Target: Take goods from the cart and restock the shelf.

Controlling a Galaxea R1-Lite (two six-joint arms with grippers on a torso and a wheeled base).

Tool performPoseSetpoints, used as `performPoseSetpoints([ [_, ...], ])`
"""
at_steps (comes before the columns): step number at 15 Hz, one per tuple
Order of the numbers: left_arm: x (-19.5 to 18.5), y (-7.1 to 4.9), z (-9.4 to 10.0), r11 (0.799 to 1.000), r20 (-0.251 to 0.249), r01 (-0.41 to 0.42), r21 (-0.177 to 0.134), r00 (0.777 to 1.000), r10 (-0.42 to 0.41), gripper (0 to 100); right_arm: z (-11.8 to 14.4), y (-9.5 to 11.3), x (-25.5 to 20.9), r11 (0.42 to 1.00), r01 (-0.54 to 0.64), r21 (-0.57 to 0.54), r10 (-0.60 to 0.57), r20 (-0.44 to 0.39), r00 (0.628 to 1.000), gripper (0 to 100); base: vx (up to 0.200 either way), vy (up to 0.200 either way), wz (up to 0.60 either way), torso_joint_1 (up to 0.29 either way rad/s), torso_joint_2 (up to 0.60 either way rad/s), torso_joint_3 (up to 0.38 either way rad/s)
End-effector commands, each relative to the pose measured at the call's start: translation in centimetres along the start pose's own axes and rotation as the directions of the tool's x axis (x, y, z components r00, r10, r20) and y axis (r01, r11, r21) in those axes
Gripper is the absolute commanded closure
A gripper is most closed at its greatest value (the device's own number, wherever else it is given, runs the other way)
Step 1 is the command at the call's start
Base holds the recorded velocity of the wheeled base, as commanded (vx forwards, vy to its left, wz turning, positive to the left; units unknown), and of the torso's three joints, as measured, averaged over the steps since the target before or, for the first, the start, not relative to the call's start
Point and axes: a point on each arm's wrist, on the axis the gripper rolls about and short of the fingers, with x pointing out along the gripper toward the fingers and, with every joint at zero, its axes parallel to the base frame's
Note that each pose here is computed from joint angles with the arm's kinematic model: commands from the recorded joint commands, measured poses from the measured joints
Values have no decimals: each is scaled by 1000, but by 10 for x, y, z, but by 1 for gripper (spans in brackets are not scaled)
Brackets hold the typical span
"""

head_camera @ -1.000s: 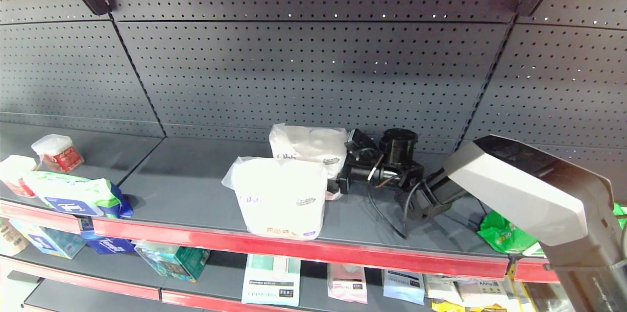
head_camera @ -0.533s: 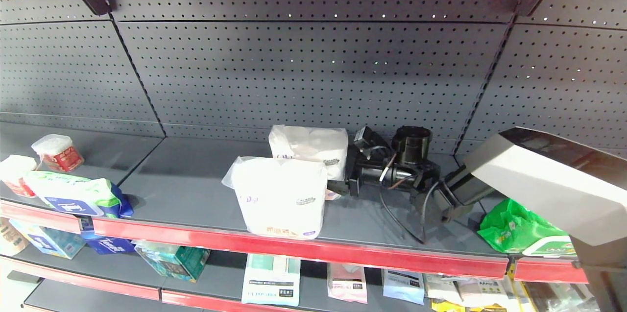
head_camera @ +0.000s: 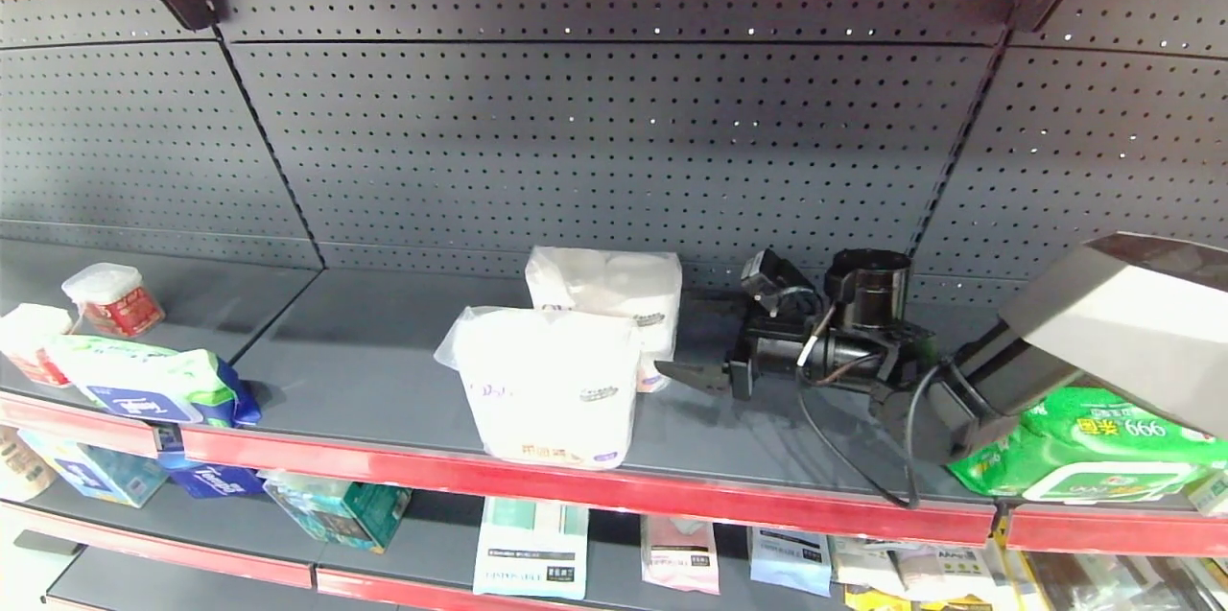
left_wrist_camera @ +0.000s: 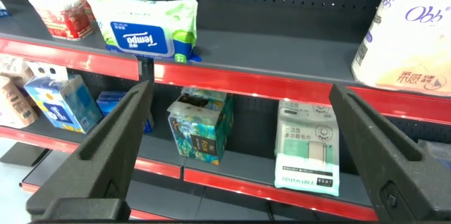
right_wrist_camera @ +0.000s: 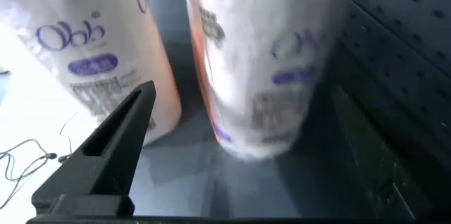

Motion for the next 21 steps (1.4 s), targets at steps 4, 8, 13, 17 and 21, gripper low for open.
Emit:
performPoseSetpoints([
  [4,0,0,0,1000,0,-1,0,1000,1,0,24,5,-44,995,99,4,-99,3,995,0,0,0,0,0,0,0],
  [8,0,0,0,1000,0,-1,0,1000,1,0,51,25,-95,940,328,92,-328,-19,945,0,0,0,0,0,0,0],
  [13,0,0,0,1000,0,-1,0,1000,1,0,77,83,-192,774,624,113,-610,-134,781,0,0,0,0,0,0,0],
  [17,0,0,0,1000,0,-1,0,1000,1,0,66,175,-269,681,723,115,-694,-211,688,0,0,0,0,0,0,0],
  [21,0,0,0,1000,0,-1,0,1000,1,0,25,242,-304,626,775,91,-760,-155,632,0,0,0,0,0,0,0],
])
